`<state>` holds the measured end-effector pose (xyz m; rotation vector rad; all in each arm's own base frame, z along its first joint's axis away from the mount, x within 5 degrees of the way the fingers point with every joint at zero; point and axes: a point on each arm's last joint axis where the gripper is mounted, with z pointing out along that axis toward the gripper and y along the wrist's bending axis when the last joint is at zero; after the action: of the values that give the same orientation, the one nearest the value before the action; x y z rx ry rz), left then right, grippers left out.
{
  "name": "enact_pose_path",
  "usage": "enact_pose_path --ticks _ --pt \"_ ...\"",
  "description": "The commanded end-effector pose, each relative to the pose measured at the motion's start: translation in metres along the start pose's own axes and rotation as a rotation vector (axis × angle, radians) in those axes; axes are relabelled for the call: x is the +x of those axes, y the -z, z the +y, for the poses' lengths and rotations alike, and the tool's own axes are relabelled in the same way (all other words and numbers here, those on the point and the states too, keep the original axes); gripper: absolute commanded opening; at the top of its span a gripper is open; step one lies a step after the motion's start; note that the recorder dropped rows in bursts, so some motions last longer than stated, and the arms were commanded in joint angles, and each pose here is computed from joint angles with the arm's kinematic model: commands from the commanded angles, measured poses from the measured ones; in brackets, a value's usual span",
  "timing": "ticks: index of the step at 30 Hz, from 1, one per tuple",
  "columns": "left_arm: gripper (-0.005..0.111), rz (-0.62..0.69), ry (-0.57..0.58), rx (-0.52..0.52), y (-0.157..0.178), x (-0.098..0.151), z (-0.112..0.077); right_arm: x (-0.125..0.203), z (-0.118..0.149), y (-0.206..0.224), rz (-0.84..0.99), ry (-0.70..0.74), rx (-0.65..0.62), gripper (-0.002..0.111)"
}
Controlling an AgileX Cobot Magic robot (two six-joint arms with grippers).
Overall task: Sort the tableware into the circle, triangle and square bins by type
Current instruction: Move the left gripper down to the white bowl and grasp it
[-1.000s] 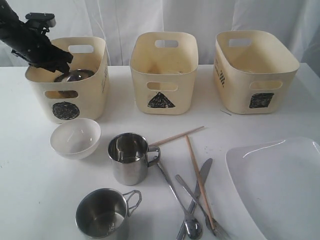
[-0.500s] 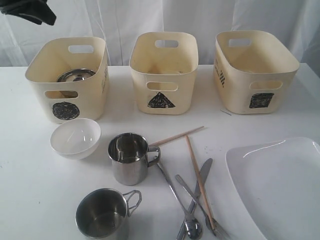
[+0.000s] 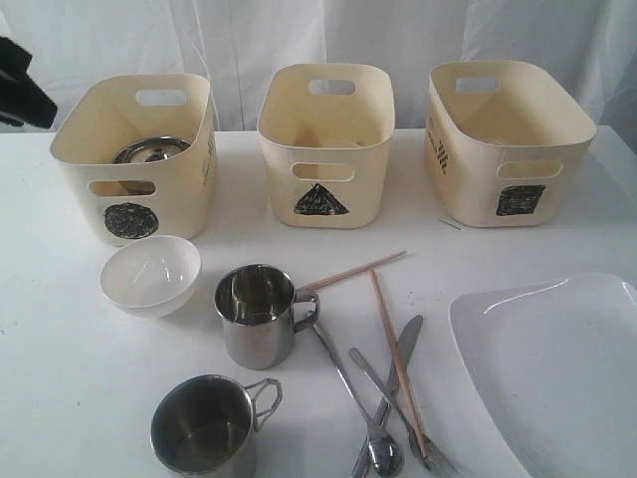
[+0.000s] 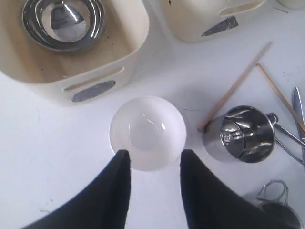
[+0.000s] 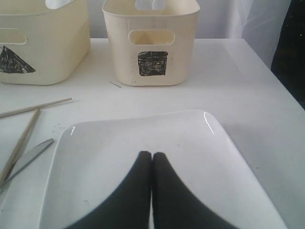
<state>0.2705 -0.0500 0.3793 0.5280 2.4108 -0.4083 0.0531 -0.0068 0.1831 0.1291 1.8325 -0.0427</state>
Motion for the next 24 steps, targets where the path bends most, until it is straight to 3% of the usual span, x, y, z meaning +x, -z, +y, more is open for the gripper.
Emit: enact_pose_path --ticks 1,6,12,24 --pt "0.04 -0.036 0.026 -0.013 0.011 0.034 -0.014 0.001 0.0 0.0 -0.012 0.001 -0.002 0.0" --pt "0.04 0.025 0.093 0.013 -0.009 0.07 -0.015 0.001 0.0 0.0 -0.012 0.001 -0.002 0.0" --pt "0.057 0.061 0.175 0.063 -0.043 0.093 -0.011 0.001 0.0 0.0 -0.012 0.001 -0.002 0.0" --pt "0.064 0.071 0.236 -0.026 -0.095 0.093 0.019 0.001 0.0 0.0 -0.012 0.001 -0.002 0.0"
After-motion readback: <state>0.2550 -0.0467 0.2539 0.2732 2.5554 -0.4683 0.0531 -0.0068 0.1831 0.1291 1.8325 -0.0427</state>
